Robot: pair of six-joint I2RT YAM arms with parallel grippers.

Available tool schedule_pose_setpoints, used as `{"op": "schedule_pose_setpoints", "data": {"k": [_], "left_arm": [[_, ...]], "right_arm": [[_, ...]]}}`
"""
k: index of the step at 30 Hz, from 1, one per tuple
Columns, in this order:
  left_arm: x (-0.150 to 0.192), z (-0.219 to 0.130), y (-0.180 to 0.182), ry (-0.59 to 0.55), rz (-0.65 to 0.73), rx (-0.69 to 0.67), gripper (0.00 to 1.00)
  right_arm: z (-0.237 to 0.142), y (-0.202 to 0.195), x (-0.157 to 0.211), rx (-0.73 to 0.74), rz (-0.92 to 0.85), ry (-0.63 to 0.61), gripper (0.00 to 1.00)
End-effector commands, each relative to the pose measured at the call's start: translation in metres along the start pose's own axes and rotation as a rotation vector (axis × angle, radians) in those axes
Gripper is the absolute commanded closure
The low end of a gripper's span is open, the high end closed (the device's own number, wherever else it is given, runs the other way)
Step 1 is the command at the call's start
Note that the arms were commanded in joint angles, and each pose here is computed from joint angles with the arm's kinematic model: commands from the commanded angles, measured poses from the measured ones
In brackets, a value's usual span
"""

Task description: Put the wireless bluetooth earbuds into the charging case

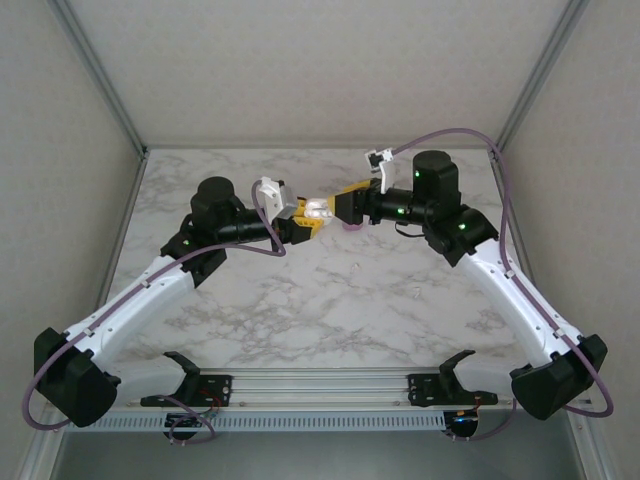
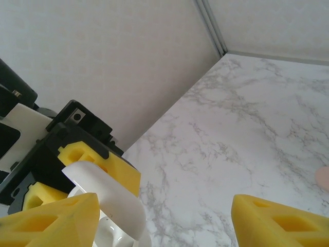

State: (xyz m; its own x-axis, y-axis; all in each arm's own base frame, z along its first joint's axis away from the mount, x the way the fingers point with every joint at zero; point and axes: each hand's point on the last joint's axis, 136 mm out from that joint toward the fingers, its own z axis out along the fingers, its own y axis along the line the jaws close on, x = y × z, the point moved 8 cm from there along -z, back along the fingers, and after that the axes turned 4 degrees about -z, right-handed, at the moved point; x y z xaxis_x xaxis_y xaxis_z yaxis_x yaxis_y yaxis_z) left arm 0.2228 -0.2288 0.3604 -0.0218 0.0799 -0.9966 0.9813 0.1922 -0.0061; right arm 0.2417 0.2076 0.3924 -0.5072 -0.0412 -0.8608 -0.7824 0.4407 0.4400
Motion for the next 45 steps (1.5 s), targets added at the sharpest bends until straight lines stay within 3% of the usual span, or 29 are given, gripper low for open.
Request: {"op": "schedule_pose_setpoints", "data": {"k": [1, 10, 20, 24, 28, 31, 39, 45], "left_arm": [[-0.007, -0.001, -0.008, -0.025, 0.037, 0.034, 0.91], [-0.004, -0.005, 0.001, -0.079, 0.051, -0.116, 0.88], [-0.012, -0.009, 0.006, -0.137, 0.075, -0.192, 0.87], [-0.014, -0.010, 0.008, -0.147, 0.080, -0.217, 0.87], [-0.014, -0.013, 0.006, -0.151, 0.081, -0.224, 0.87], [-0.013, -0.016, 0.004, -0.154, 0.078, -0.229, 0.87], [-0.013, -0.024, -0.001, -0.155, 0.080, -0.259, 0.86], [-0.011, -0.027, -0.002, -0.146, 0.081, -0.268, 0.86]], "right_arm": [[-0.003, -0.002, -0.015, 0.051, 0.000, -0.057, 0.29], [-0.026, 0.012, -0.012, 0.050, -0.005, -0.076, 0.26], [-0.013, 0.001, 0.006, -0.006, 0.245, 0.011, 0.35], [-0.026, -0.025, 0.012, 0.201, 0.368, -0.013, 0.44], [-0.051, -0.071, 0.042, 0.452, 0.560, -0.052, 0.47], [-0.059, -0.102, 0.076, 0.642, 0.672, 0.035, 0.50], [-0.020, -0.146, 0.142, 0.701, 0.837, 0.328, 0.52], [-0.039, -0.161, 0.179, 0.982, 0.833, 0.474, 0.51]]}}
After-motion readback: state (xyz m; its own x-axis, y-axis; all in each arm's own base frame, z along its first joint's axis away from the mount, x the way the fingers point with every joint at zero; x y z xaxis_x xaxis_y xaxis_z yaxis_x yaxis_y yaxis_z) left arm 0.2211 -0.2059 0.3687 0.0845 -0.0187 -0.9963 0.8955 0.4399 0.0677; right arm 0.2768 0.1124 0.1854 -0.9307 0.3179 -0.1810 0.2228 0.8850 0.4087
